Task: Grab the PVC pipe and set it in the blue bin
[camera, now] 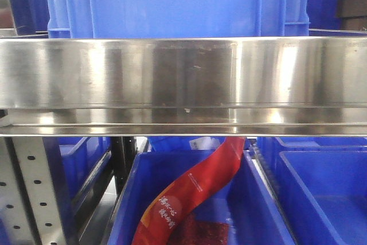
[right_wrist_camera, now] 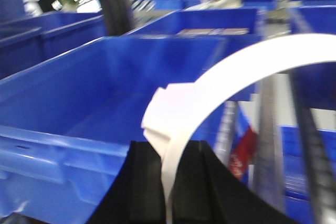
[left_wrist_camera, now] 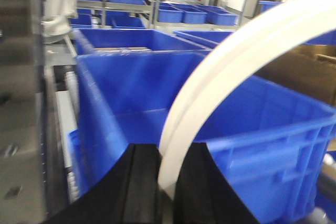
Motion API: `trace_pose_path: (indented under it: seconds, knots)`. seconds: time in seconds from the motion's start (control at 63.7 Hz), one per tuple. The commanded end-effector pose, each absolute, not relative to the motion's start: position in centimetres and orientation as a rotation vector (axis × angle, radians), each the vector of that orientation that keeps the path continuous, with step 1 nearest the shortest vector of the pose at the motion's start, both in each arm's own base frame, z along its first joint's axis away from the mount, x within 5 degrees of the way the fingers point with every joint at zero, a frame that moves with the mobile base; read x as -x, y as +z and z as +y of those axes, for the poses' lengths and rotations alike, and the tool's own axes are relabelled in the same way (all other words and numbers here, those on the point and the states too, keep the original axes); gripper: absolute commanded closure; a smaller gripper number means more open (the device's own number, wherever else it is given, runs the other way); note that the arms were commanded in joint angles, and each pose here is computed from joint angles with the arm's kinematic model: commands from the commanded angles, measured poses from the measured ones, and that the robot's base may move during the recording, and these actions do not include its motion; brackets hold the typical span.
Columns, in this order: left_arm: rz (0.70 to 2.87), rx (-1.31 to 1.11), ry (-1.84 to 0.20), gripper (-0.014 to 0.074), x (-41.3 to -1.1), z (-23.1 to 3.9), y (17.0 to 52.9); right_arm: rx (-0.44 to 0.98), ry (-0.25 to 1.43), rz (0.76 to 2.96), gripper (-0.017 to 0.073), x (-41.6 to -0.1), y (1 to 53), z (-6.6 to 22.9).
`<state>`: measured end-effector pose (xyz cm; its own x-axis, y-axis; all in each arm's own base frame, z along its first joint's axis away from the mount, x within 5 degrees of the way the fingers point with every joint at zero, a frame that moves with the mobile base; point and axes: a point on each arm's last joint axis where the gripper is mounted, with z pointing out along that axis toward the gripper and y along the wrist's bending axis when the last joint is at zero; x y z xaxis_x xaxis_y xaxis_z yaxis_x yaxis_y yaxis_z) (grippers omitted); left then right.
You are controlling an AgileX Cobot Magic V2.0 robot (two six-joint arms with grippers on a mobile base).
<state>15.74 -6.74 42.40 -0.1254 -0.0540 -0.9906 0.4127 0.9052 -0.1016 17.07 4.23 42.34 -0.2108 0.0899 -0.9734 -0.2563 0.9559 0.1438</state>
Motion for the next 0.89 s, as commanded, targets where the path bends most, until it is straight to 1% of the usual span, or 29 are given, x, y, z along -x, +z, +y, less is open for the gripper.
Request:
trace_pose_path:
  seconds: [0.0, 0.079, 0.204, 0.345, 0.455, 0.518, 0.644, 0.707, 0.769, 0.832, 0.864, 0.879]
  knots:
    - [1.632, -0.303, -0.44, 0.0705, -17.6, -8.2, 43.9, 0.186, 0.33, 1.736, 0.0727, -19.0, 43.4, 5.6]
    - [1.641, -0.327, -0.46, 0.0705, -19.8, -9.8, 44.7, 0.246, 0.339, 1.762, 0.0727, -21.4, 43.6, 7.2]
    - [1.618, -0.335, -0.473, 0.0705, -22.6, -11.5, 46.6, 0.3, 0.38, 1.769, 0.0727, -24.4, 44.4, 9.7]
    - [1.596, -0.325, -0.472, 0.0705, -26.4, -13.3, 47.6, 0.326, 0.401, 1.763, 0.0727, -27.4, 45.1, 11.8]
    - [1.615, -0.326, -0.468, 0.0705, -29.5, -14.7, 46.9, 0.328, 0.398, 1.787, 0.0727, -30.2, 44.5, 12.9]
    - [1.646, -0.33, -0.463, 0.0705, -31.2, -15.6, 45.8, 0.331, 0.396, 1.808, 0.0727, -31.6, 43.8, 13.4]
    - [1.698, -0.337, -0.455, 0.0705, -33.1, -16.5, 43.8, 0.33, 0.398, 1.835, 0.0725, -32.8, 42.8, 13.9]
    - [1.718, -0.341, -0.452, 0.0705, -33.6, -16.7, 43.1, 0.32, 0.414, 1.841, 0.0696, -33.0, 42.6, 14.1]
    - [1.726, -0.342, -0.451, 0.0704, -33.9, -16.8, 42.8, 0.308, 0.431, 1.842, 0.0648, -33.0, 42.6, 14.1]
    - [1.735, -0.343, -0.45, 0.069, -34.2, -17.0, 42.4, 0.306, 0.435, 1.845, 0.0565, -33.1, 42.5, 14.2]
    - [1.738, -0.344, -0.449, 0.0671, -34.2, -17.0, 42.3, 0.307, 0.435, 1.849, 0.0519, -33.2, 42.4, 14.2]
    - [1.742, -0.345, -0.449, 0.0651, -34.3, -17.0, 42.2, 0.307, 0.435, 1.849, 0.0483, -33.2, 42.4, 14.2]
